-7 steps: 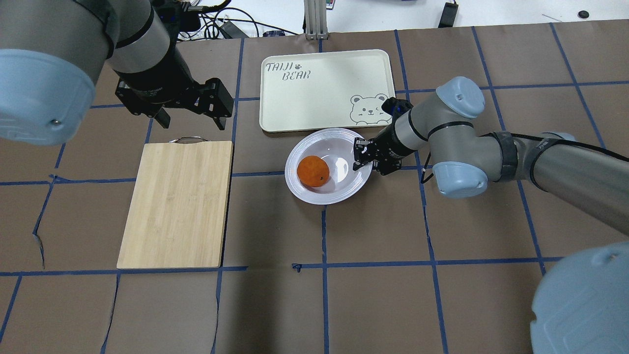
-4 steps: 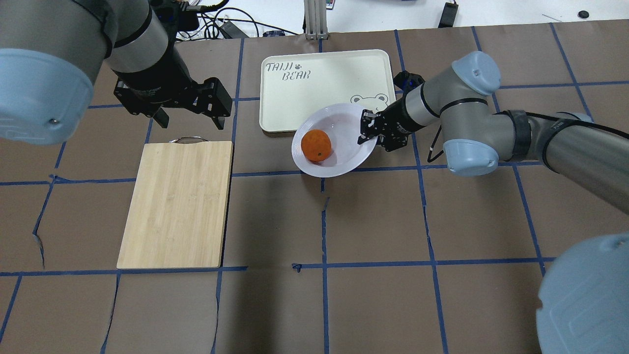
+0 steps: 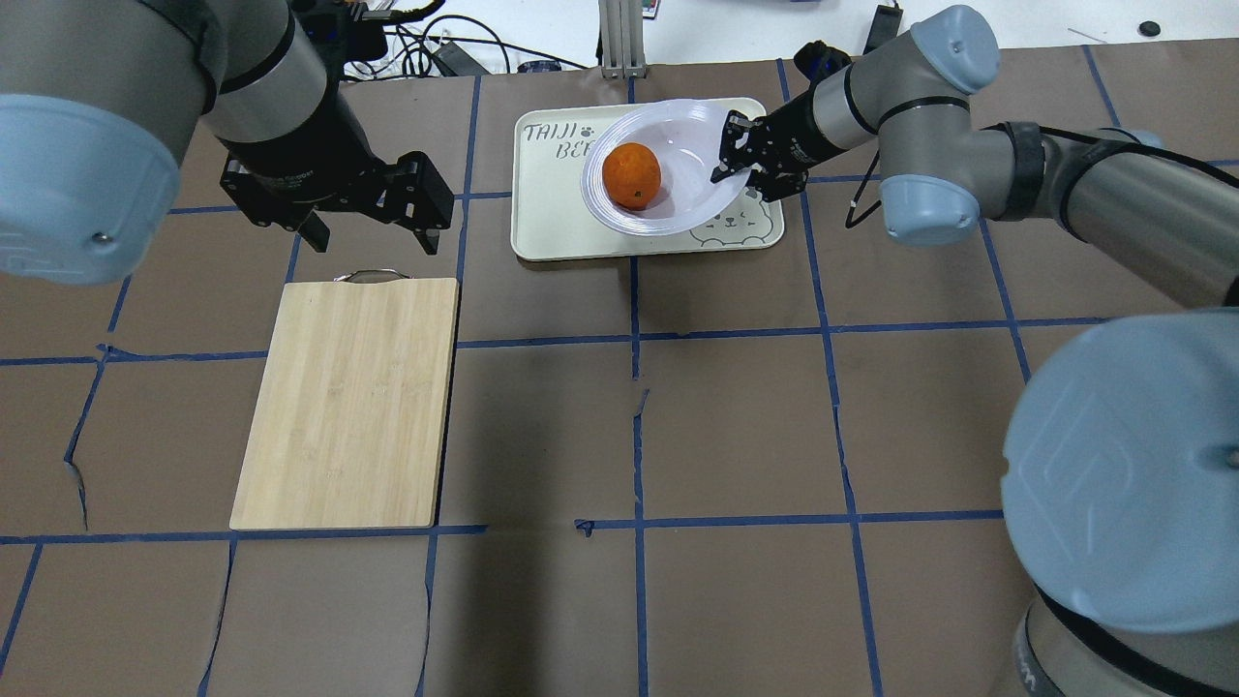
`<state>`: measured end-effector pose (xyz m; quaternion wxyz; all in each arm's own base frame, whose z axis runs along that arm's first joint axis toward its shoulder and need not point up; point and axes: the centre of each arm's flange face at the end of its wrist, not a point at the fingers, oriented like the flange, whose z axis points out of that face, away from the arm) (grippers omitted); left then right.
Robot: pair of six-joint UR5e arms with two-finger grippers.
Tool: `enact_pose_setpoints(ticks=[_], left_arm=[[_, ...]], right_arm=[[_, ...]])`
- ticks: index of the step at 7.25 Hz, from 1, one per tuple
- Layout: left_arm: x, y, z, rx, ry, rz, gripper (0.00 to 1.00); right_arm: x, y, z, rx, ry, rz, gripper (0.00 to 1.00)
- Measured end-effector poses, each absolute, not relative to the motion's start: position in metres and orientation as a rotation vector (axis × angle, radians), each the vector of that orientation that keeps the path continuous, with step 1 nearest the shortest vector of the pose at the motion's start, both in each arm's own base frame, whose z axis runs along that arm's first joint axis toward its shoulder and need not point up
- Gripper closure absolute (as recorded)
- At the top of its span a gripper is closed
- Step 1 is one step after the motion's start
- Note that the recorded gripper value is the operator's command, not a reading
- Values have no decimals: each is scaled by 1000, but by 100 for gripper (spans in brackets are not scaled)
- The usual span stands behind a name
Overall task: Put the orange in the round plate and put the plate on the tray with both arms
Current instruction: 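Slide the bowl with the right gripper onto the bear tray, then release the bowl and raise the right gripper away from the tray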
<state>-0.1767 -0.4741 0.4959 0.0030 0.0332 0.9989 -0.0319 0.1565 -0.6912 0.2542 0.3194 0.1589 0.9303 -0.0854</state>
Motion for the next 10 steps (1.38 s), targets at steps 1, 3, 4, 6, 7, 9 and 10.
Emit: enact_pose_setpoints(ticks=[1, 3, 4, 6, 7, 9, 10], left_arm=[[-177, -474, 496, 104, 3132, -100, 0], [-176, -474, 496, 103, 3132, -101, 0], [-176, -474, 496, 103, 3132, -102, 0], [-176, -475, 496, 102, 3132, -103, 0], [-176, -475, 496, 102, 3132, -103, 0], [-176, -474, 496, 102, 3132, -101, 0], [-176, -475, 495, 101, 3132, -101, 0]], right_arm=[[154, -724, 247, 415, 2440, -254, 100], [152, -761, 223, 420, 2436, -265, 100], [151, -764, 213, 434, 2435, -247, 100], [155, -753, 194, 463, 2401, -172, 100], [156, -748, 190, 478, 2387, -147, 40], [156, -743, 187, 500, 2390, -131, 0], [154, -744, 190, 504, 2396, -140, 0]])
